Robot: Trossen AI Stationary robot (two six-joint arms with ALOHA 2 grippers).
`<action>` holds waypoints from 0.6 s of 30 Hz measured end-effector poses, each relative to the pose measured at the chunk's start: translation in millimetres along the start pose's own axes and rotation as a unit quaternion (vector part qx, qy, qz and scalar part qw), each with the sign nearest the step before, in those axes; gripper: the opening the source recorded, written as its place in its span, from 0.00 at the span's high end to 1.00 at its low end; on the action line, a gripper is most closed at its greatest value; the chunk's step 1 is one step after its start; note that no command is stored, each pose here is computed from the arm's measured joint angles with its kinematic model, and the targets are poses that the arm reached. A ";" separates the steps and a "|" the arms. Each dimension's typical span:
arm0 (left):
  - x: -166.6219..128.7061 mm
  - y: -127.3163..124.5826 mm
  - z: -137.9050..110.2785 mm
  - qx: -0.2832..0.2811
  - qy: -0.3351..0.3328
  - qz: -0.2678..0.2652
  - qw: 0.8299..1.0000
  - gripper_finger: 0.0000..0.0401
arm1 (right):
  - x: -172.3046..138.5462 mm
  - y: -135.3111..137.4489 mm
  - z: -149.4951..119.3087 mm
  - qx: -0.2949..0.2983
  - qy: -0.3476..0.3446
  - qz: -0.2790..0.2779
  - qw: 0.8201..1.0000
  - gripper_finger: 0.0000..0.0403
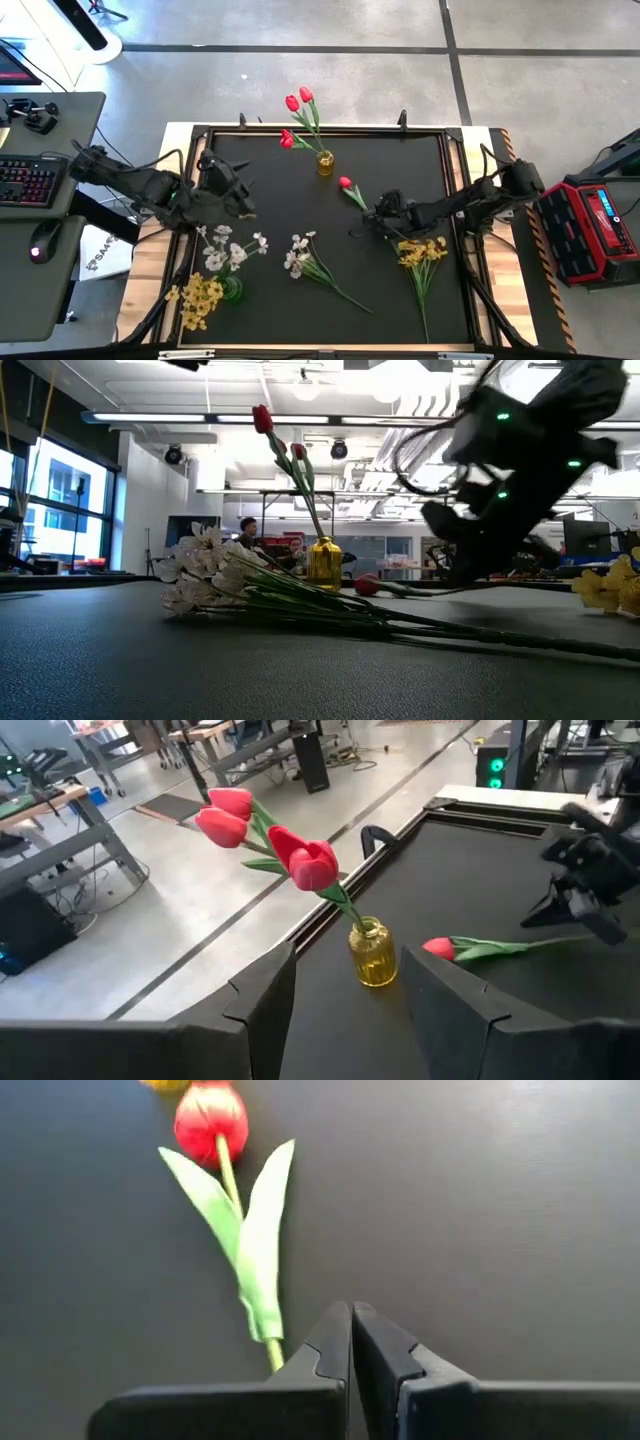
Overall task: Sort flowers into vase by color
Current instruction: Put the red flower into the yellow vase
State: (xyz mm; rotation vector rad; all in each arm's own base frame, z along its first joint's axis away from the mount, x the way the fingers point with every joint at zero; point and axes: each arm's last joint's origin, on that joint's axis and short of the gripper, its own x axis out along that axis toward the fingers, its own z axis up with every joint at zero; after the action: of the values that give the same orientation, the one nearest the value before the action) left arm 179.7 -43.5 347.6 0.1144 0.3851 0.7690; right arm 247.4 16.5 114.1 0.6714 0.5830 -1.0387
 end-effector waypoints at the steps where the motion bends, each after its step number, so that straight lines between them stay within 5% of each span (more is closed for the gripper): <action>1: 1.9 1.6 -2.2 0.005 0.000 -0.002 1.000 0.58 | 4.2 1.2 3.7 -0.012 0.016 0.005 1.000 1.00; 9: 8.3 5.2 -9.8 0.037 0.005 -0.020 0.999 0.58 | 15.1 10.8 31.8 -0.143 0.149 0.060 0.977 0.96; 18: 7.7 1.2 -10.7 0.030 0.024 -0.088 0.995 0.58 | 4.4 31.1 52.2 -0.211 0.206 0.100 0.950 0.60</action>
State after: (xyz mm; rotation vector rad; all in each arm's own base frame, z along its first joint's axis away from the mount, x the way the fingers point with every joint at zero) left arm 179.9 -37.7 335.7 0.1173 0.4588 0.5875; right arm 283.7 -13.8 152.5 0.5525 1.0431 -0.5547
